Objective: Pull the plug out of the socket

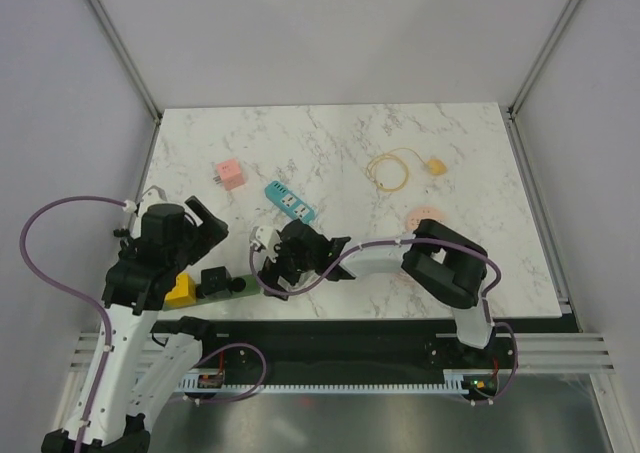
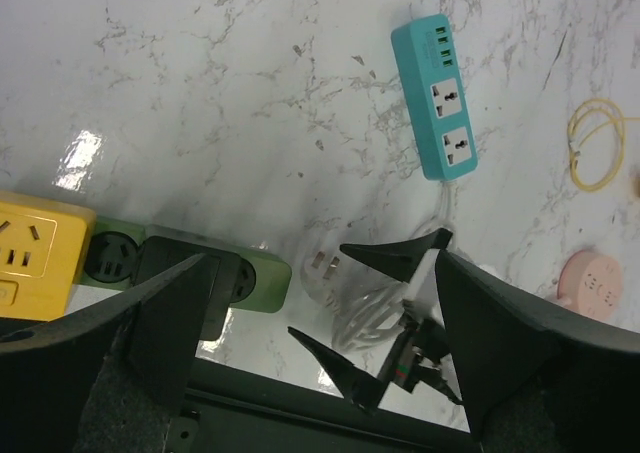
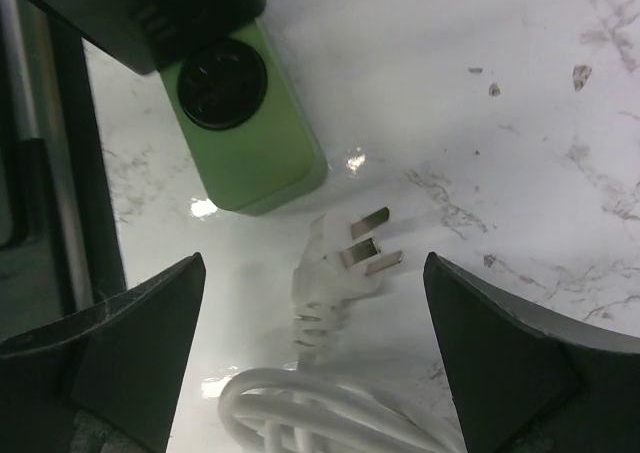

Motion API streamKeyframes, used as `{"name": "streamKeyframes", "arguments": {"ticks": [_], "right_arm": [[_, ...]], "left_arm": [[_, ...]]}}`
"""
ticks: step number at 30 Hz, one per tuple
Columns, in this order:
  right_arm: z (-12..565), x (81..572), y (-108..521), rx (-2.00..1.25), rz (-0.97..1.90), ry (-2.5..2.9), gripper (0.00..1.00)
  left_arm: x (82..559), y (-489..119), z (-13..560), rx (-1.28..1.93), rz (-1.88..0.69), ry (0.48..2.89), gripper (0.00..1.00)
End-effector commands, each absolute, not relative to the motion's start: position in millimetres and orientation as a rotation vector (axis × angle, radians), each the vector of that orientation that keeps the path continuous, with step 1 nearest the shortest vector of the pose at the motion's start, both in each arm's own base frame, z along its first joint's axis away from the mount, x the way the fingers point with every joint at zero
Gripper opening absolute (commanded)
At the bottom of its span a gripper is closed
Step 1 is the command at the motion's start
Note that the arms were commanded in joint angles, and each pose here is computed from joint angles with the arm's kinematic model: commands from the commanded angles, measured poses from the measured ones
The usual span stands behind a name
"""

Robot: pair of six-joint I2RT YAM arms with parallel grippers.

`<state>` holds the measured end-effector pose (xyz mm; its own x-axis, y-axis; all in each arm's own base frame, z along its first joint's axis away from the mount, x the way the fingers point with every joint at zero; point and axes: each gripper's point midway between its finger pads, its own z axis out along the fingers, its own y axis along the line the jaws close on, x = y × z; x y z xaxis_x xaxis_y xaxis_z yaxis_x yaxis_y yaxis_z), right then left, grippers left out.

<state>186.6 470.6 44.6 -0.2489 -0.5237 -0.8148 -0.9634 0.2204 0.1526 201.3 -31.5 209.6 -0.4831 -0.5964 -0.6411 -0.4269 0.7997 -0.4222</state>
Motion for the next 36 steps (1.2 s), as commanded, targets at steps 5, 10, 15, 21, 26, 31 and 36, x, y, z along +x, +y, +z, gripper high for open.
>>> {"name": "streamKeyframes", "arguments": {"ticks": [5, 10, 15, 21, 26, 31, 36], "right_arm": [[31, 186, 497, -1.495, 0.76, 1.724, 0.98], [25, 183, 508, -1.537, 0.717, 1.685, 0.98], [20, 182, 517, -1.53, 0.731, 1.728, 0.97], [24, 183, 531, -1.557, 0.74, 1.761, 0.79], [35, 180, 537, -1.587, 0.768, 1.734, 0.44], [37, 192, 529, -1.531, 0.676, 1.799, 0.0], [35, 213, 494, -1.42, 0.484, 1.858, 0.0]], "left_arm": [[196, -34, 223, -0.837, -0.303, 2.14, 1.0], [188, -26, 222, -0.882, -0.261, 2.13, 1.0], [180, -22, 235, -0.856, -0.262, 2.104, 1.0], [179, -22, 238, -0.843, -0.26, 2.11, 1.0], [183, -21, 227, -0.827, -0.214, 2.158, 1.0], [191, -11, 213, -0.85, -0.097, 2.197, 1.0], [203, -10, 209, -0.81, -0.033, 2.244, 1.0]]}}
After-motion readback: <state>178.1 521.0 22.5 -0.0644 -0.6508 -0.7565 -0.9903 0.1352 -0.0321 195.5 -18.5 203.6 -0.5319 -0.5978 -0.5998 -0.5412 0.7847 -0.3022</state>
